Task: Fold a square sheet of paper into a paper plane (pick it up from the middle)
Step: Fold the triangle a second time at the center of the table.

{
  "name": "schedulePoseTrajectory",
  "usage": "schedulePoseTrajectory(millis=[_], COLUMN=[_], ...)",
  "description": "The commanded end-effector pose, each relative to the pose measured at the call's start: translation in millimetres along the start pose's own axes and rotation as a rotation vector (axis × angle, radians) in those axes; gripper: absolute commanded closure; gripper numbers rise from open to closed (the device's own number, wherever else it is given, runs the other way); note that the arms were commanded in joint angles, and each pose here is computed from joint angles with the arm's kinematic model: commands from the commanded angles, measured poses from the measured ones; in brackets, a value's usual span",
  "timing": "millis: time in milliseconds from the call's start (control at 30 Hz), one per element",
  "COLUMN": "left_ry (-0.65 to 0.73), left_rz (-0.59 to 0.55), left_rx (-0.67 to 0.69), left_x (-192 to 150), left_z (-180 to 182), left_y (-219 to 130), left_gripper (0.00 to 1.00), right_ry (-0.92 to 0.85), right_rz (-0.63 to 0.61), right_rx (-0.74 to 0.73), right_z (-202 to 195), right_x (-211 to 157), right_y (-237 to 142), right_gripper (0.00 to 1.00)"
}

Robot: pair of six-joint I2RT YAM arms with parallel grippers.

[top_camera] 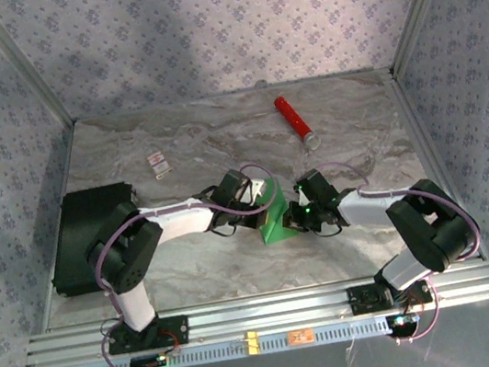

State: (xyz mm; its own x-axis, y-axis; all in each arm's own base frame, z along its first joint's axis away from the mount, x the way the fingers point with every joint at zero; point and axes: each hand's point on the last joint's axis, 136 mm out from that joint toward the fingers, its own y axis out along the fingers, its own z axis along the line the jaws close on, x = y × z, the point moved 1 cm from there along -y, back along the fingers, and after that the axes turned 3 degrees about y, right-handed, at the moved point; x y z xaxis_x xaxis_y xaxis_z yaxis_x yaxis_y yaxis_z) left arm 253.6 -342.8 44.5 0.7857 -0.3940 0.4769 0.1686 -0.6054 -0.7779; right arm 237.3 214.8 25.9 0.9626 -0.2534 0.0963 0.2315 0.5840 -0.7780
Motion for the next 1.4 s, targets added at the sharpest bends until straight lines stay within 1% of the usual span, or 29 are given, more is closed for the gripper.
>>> schedulePoseTrajectory(millis=[0, 367, 633, 1000, 1367], left_ry=[0.019, 0.032, 0.042, 0.039, 0.046], left_rz=[-0.003, 0.006, 0.003, 0.02, 0.02], left_rx=[0.003, 0.003, 0.002, 0.019, 0.027], left_x=[7.1, 5.6, 11.5, 3.8, 5.3], left_z=[1.4, 2.6, 1.2, 5.8, 8.4], left_y=[1.4, 4.3, 6.6, 7.1, 10.0], left_gripper=[0.95, 0.94, 0.94, 0.94, 0.94], right_ry=[0.022, 0.02, 0.019, 0.019, 0.019], right_rz=[0.038, 0.041, 0.044, 0.04, 0.04], right_rx=[-0.086, -0.082, -0.087, -0.091, -0.09], right_z=[-21.8, -21.4, -22.6, -25.2, -25.1], right_x=[-8.2, -9.2, -9.6, -11.0, -11.1], right_y=[4.0, 5.1, 5.2, 4.1, 3.9], right_gripper=[0.92, 0.92, 0.92, 0.92, 0.92])
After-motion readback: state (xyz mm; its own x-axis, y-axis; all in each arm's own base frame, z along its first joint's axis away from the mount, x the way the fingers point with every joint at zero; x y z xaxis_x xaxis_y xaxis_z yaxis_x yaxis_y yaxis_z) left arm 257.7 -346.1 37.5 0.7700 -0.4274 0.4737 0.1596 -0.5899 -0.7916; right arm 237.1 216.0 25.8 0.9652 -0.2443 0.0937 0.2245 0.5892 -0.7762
